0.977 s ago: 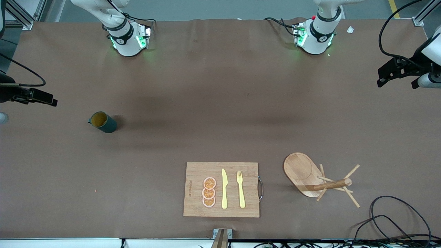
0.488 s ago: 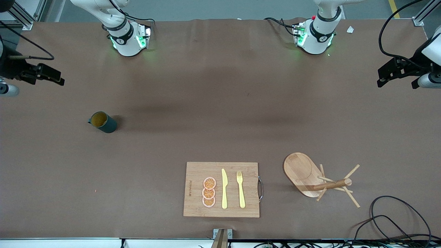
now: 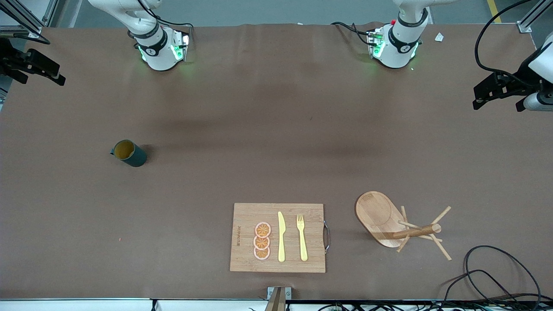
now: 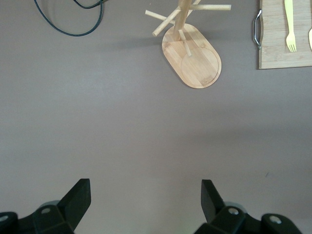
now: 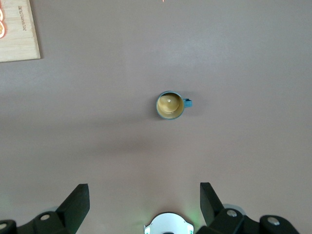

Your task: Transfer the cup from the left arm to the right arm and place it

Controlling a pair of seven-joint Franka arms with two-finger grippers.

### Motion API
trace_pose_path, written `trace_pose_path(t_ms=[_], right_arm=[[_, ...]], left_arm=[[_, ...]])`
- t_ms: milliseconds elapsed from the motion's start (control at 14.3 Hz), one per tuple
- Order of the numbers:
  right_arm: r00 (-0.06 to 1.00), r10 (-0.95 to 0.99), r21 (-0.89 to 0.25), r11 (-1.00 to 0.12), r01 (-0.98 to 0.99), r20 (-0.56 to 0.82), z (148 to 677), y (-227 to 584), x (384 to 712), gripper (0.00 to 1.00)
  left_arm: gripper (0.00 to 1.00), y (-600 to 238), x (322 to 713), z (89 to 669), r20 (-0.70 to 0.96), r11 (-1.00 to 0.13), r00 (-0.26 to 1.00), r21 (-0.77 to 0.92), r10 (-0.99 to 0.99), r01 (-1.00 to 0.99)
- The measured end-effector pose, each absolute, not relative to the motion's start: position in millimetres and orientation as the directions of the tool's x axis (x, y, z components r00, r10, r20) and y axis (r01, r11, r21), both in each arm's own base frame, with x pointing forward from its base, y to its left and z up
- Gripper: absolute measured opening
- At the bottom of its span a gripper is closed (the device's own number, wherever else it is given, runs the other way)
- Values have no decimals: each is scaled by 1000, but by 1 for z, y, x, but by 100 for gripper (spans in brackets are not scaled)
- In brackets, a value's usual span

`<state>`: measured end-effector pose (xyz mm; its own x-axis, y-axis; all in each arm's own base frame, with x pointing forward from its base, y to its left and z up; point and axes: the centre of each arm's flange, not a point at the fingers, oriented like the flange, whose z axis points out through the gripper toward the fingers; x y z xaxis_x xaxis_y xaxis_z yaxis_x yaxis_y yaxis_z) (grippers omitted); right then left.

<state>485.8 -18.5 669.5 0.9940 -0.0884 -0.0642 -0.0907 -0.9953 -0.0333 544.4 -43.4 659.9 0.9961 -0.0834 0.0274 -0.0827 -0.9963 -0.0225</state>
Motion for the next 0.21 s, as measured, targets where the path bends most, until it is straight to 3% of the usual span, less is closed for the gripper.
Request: trace_pose_path(t_ms=[209], right_arm=[[995, -88, -34, -995, -89, -40, 677, -18, 491, 100]], left_arm=[[100, -48, 544, 660, 27, -996, 996, 11, -86, -86]])
